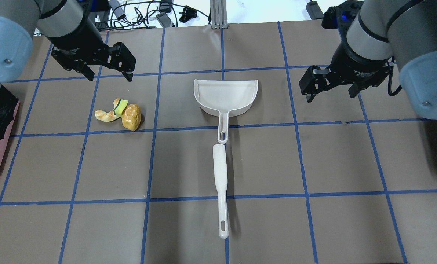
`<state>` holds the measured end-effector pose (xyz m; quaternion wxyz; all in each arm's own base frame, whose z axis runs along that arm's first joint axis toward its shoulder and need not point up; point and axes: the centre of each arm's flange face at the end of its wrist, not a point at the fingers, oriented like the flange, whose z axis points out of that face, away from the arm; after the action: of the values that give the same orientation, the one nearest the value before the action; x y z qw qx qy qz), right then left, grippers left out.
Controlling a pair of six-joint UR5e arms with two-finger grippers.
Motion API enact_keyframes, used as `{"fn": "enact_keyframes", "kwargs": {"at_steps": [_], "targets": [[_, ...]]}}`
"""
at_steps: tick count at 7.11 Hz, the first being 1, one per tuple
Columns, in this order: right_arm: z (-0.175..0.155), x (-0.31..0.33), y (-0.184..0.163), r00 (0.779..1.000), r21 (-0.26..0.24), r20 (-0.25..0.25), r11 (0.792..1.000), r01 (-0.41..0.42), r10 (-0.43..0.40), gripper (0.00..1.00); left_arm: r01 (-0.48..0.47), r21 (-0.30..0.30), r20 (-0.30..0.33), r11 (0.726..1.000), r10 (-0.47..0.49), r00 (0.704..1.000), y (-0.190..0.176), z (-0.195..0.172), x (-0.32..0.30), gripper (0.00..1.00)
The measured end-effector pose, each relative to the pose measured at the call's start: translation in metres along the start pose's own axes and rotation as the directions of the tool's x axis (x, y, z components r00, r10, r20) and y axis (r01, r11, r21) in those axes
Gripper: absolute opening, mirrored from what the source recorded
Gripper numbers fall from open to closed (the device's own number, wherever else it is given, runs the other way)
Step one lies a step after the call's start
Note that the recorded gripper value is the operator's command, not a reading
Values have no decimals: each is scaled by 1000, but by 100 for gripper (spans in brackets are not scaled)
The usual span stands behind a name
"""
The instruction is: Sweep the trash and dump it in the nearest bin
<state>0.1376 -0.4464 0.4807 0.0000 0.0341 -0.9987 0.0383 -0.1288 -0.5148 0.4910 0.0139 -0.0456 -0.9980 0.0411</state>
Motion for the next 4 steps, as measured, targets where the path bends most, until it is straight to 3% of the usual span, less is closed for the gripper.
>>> {"fn": "enact_keyframes", "kwargs": {"at_steps": [4], "targets": [[7,0,4,1000,-42,3,999,-2,2,100,-4,-6,0,1000,4,1000,1,1,0,100]]}}
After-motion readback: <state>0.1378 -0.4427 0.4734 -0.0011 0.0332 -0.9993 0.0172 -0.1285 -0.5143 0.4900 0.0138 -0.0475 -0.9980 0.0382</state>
